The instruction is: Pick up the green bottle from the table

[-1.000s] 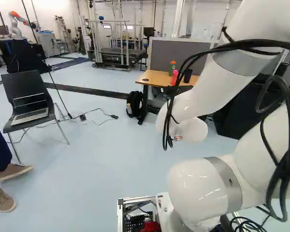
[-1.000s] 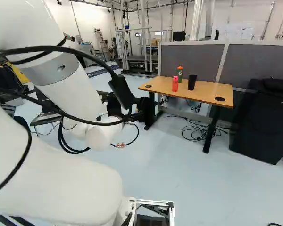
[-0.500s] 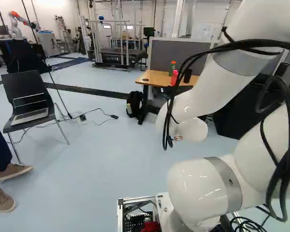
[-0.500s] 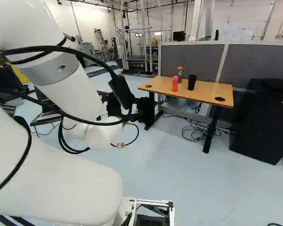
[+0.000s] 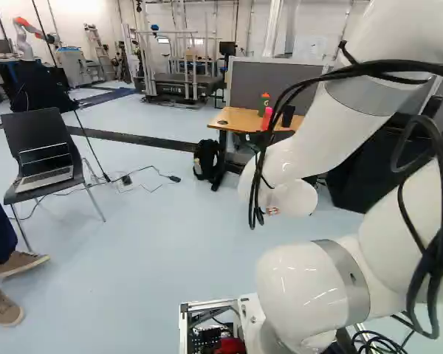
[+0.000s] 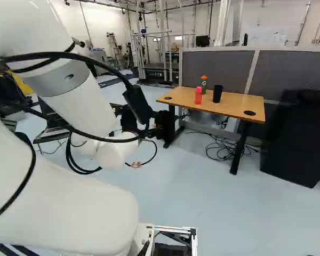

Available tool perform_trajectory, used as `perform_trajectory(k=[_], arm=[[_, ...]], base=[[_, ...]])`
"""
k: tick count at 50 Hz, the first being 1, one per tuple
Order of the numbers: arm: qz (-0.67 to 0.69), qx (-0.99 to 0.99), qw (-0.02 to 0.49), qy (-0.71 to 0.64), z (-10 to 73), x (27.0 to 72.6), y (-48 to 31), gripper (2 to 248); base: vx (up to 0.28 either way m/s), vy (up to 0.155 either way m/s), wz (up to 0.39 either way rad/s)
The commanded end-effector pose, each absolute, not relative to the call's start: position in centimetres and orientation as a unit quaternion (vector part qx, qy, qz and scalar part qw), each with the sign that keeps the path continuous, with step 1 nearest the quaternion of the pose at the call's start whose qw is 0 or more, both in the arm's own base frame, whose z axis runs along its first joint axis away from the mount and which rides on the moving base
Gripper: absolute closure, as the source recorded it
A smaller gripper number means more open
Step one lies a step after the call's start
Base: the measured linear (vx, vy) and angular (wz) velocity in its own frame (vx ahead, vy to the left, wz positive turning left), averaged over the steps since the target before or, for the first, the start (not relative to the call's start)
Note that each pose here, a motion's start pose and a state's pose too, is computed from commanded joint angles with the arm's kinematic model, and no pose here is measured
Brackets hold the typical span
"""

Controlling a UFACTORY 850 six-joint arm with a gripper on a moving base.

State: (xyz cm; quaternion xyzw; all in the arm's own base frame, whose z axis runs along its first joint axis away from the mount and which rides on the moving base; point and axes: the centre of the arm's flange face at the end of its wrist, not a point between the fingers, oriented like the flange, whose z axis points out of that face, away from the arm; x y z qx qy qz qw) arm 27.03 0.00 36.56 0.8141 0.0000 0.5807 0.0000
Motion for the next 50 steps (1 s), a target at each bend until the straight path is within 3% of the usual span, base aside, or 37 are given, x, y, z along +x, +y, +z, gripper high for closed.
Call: perform_trajectory(k=[50], arm=[[0.581, 0.814, 0.000, 0.000, 36.56, 27.03, 0.00, 3]], base=[[0.155, 0.020, -0.024]])
